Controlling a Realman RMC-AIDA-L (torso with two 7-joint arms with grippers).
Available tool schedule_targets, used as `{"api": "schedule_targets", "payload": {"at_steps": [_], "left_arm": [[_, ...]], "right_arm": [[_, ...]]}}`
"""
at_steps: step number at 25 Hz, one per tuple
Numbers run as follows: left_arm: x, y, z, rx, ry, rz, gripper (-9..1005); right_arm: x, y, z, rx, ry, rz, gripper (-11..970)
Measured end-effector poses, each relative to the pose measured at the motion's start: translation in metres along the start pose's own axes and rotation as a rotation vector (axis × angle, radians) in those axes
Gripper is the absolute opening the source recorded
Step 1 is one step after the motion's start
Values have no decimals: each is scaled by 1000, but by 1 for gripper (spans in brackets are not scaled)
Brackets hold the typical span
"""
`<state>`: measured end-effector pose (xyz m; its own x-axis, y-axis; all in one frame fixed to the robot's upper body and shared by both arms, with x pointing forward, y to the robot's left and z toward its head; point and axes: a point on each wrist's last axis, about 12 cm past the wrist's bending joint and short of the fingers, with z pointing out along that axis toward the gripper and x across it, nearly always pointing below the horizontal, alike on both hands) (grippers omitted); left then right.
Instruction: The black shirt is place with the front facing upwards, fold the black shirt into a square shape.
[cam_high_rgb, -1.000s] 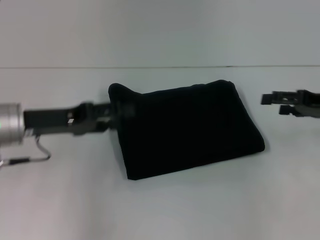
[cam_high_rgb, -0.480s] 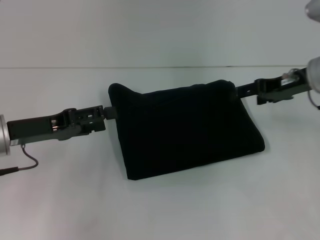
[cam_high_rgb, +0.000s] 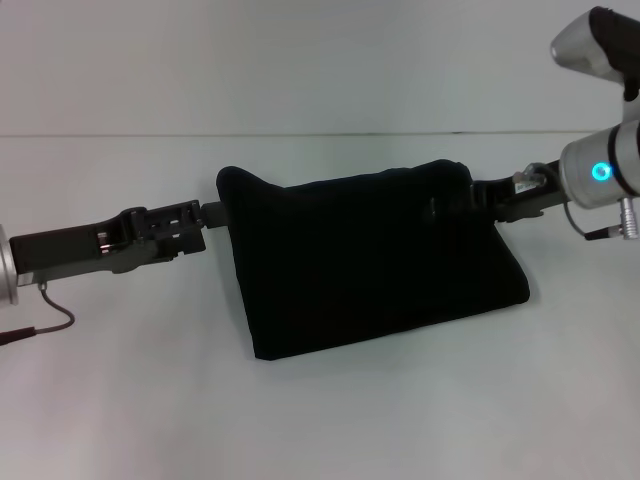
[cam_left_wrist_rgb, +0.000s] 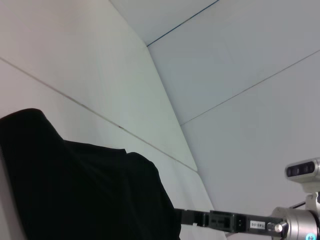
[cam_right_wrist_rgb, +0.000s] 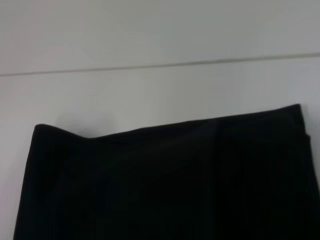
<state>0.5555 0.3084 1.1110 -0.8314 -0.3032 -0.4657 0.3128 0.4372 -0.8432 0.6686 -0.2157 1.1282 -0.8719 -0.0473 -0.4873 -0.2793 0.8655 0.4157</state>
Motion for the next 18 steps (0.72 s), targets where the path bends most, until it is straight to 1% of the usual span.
{"api": "schedule_targets", "payload": {"at_steps": [9, 13, 18], "left_arm": [[-1, 0, 4, -1, -8, 9, 887], [-1, 0, 5, -7, -14, 14, 887], [-1, 1, 6, -14, -21, 18, 886]], "right_arm": [[6, 1, 7, 5, 14, 6, 878], [10, 4, 12, 10, 39, -5, 876], [11, 3, 12, 16, 36, 2, 874]]}}
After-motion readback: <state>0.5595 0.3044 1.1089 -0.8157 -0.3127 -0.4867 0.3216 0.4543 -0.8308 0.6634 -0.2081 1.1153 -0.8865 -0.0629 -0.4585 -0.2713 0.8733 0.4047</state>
